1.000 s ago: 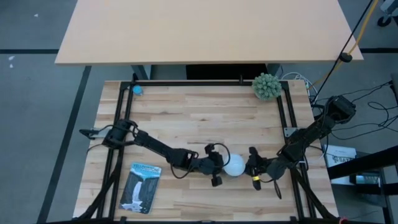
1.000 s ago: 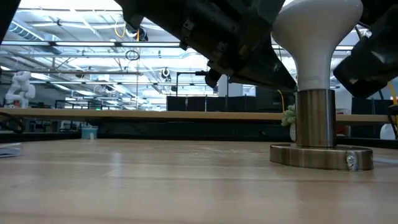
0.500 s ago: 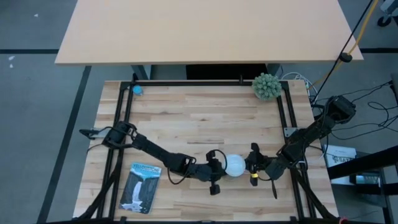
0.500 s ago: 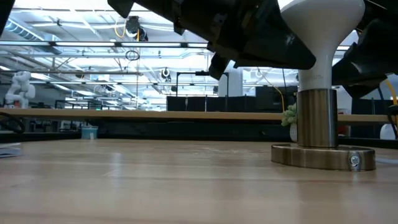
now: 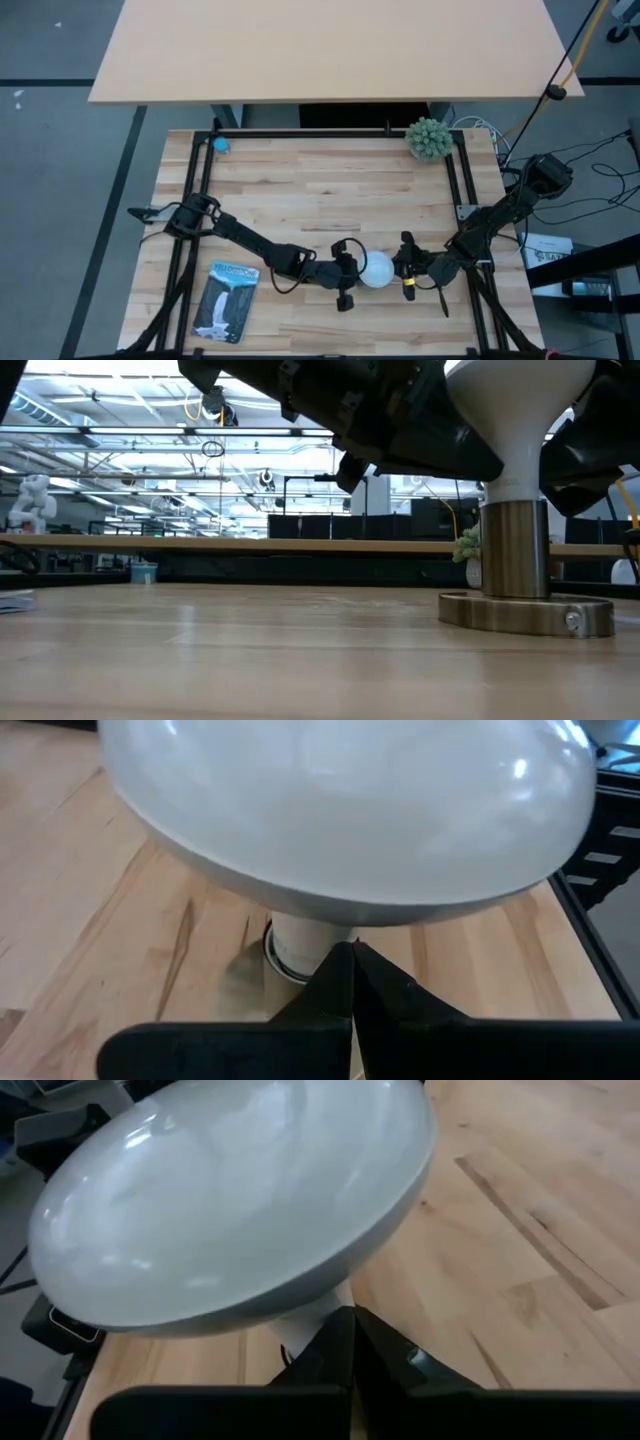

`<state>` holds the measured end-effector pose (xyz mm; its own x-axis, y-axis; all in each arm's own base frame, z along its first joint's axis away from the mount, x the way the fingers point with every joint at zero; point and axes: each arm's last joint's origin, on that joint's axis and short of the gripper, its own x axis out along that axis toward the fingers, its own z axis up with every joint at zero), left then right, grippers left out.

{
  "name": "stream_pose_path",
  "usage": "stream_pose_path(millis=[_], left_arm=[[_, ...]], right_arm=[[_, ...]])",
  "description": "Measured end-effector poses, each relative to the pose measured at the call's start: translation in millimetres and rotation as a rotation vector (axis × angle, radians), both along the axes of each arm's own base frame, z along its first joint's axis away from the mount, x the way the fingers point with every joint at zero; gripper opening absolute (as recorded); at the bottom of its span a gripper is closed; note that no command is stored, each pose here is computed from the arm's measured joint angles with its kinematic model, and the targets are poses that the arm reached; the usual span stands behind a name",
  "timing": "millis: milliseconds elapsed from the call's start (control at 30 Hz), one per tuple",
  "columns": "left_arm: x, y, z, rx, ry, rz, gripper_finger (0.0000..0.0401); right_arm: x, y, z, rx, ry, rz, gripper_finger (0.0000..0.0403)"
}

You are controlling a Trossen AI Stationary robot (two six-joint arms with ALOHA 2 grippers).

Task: Screw lightbulb
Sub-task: Insert the lightbulb into the bronze lamp socket

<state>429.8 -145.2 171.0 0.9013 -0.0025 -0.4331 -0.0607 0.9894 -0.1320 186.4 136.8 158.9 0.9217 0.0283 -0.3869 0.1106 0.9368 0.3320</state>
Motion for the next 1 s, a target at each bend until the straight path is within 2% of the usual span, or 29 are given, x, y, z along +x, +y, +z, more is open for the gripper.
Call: stream_pose_path(millis=[333, 533, 667, 800, 1000], left_arm=[[-1, 2, -2, 0.026, 0.024, 0.035, 0.0], [2, 12, -2, 0.068, 0.01, 0.108, 0.0], [3, 16, -2, 0.054, 0.012, 0.122, 0.0], [1, 12, -3, 0.058, 0.03, 0.114, 0.0], [-7, -10, -3, 0.042, 0.029, 0.058, 0.0]], right_arm=[[0, 1, 0, 0.03, 0.013, 0.02, 0.0], [0, 5, 2, 0.081, 0.012, 0.088, 0.0], [0, 6, 2, 0.093, 0.026, 0.124, 0.0], [-2, 4, -3, 0.082, 0.074, 0.106, 0.0], [-4, 0, -8, 0.031, 0.102, 0.024, 0.0]])
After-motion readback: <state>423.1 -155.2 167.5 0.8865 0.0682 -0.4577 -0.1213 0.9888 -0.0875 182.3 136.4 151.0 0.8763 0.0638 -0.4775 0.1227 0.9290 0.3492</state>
